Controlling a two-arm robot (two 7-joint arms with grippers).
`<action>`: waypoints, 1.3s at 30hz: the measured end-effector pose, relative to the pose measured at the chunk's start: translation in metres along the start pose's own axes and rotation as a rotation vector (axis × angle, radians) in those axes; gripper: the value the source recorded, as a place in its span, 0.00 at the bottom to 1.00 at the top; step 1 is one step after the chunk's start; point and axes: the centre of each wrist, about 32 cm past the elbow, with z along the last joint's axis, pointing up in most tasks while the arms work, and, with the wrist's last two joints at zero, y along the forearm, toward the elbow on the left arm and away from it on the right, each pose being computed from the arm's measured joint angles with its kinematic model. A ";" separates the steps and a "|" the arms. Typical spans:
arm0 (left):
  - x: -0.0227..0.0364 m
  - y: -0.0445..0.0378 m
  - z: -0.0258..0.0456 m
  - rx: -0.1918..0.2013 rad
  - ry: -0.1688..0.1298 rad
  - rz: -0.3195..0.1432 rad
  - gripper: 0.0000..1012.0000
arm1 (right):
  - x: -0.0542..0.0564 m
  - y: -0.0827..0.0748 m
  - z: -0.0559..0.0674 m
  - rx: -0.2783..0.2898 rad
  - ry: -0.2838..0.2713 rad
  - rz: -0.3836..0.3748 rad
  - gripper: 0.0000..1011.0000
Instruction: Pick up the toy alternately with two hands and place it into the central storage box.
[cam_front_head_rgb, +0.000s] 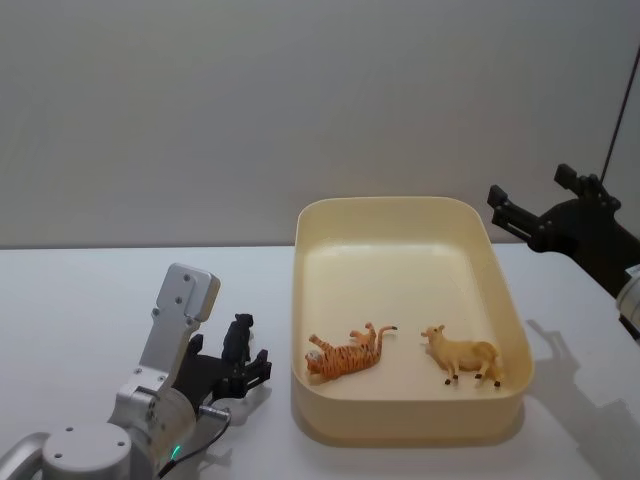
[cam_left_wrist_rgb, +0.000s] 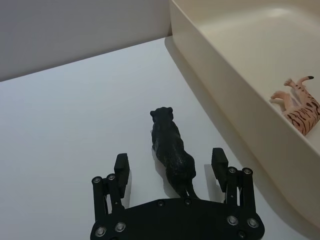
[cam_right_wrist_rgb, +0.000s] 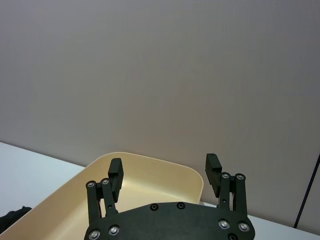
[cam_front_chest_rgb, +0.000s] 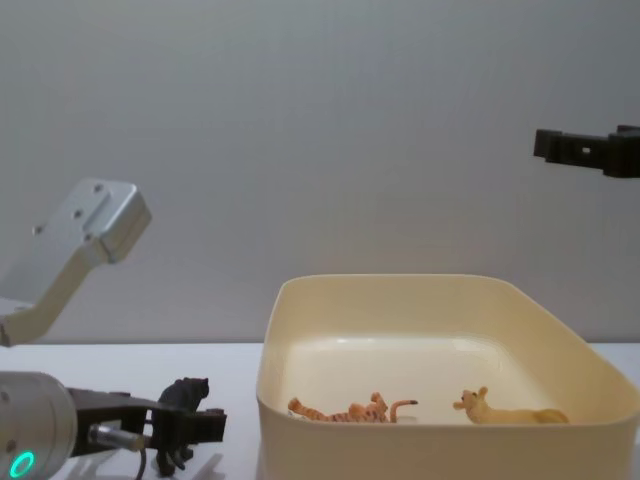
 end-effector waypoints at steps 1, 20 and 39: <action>-0.0001 -0.0015 -0.0008 0.004 0.005 0.000 0.99 | 0.000 0.000 0.000 0.000 0.000 0.000 0.99; -0.0015 -0.0118 -0.0063 0.026 0.036 -0.001 0.49 | 0.000 0.000 0.000 0.000 0.000 0.000 0.99; -0.0058 -0.0068 -0.0046 -0.049 0.033 0.065 0.26 | 0.000 0.000 0.000 0.000 0.000 0.000 0.99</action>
